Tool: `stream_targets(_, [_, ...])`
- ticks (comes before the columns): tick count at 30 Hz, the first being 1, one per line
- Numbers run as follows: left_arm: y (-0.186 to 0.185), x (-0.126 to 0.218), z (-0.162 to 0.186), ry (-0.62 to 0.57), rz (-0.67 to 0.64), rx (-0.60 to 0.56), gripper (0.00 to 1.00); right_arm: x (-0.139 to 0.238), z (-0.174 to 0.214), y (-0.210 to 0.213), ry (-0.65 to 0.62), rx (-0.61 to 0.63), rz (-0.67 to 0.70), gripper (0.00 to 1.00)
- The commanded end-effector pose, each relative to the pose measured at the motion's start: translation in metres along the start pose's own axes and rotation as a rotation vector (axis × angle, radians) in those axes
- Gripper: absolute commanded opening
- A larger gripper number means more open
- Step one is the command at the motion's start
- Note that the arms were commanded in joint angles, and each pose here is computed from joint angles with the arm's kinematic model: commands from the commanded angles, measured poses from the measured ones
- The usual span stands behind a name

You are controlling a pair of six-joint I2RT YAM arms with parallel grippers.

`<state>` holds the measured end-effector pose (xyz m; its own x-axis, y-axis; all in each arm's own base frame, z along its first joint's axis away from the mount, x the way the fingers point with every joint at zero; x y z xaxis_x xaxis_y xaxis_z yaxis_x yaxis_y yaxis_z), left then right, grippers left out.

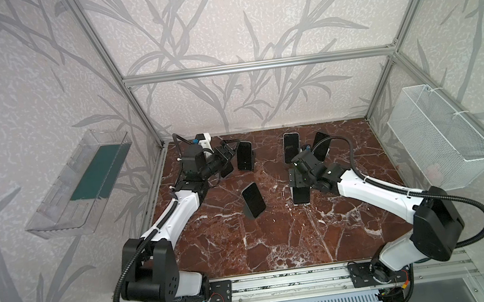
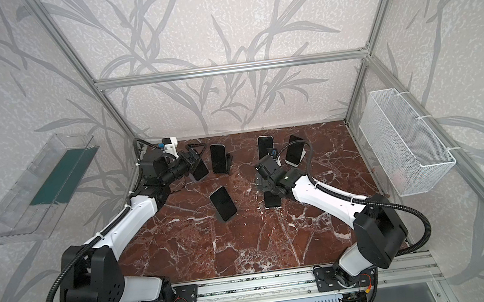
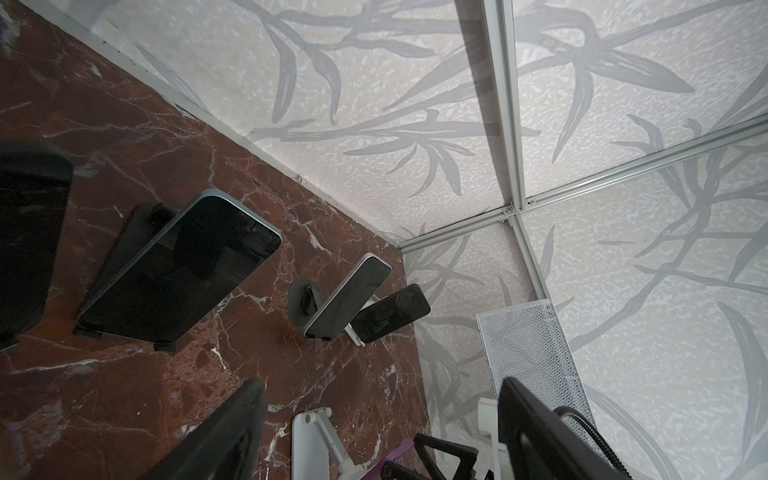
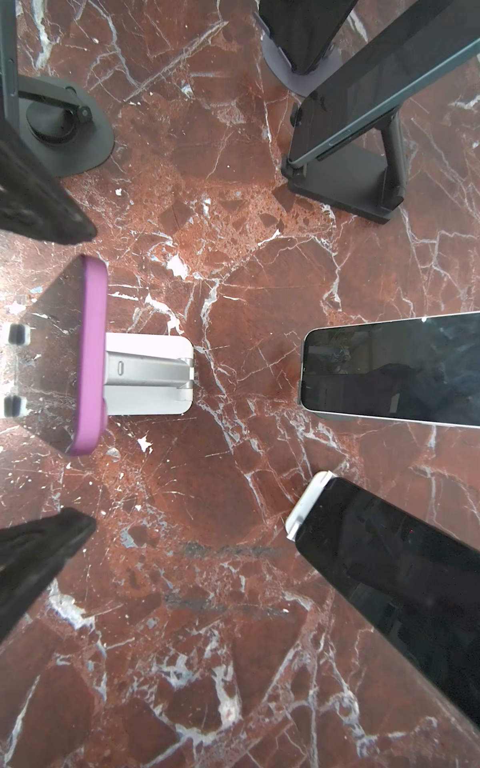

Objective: Remove the phone from the phone stand
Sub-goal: 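Lower the right gripper over the top edge of the purple-cased phone, then close the right gripper on the phone and lift it off the white stand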

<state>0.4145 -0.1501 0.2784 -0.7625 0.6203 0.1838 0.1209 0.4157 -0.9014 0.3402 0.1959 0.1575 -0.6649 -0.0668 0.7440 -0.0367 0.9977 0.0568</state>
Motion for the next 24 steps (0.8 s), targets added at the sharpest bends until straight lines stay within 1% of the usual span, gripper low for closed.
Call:
stream_targets(1, [-0.016,0.002,-0.008,-0.011,0.037,-0.018,0.88,-0.011,0.006,0.004,0.021,-0.004,-0.016,1.0])
stream_targets(9, [-0.013,0.001,-0.009,-0.008,0.027,-0.009,0.88,-0.021,0.011,0.006,0.04,-0.002,-0.01,0.96])
stream_targets(15, [-0.011,0.001,-0.011,-0.007,0.025,-0.001,0.88,-0.029,0.017,0.01,0.066,0.011,-0.018,0.88])
stream_targets(21, [-0.014,0.001,-0.011,-0.004,0.039,-0.004,0.88,-0.028,0.021,0.006,0.072,-0.005,-0.008,0.82])
stream_targets(24, [-0.015,0.001,-0.011,-0.004,0.044,-0.003,0.87,-0.029,0.022,0.008,0.071,-0.007,-0.023,0.78])
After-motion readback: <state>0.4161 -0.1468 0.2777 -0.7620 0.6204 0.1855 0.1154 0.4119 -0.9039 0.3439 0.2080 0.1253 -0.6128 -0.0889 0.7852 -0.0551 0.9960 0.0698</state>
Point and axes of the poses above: each gripper's point midway between its finger pads, its own x axis back along the fingers, its own y axis along the line the jaws close on, z = x × y, the point moved 1 cm from there along x, back along the fingers, and after that the axes turned 4 degrees about x, right-handed, at the moved point
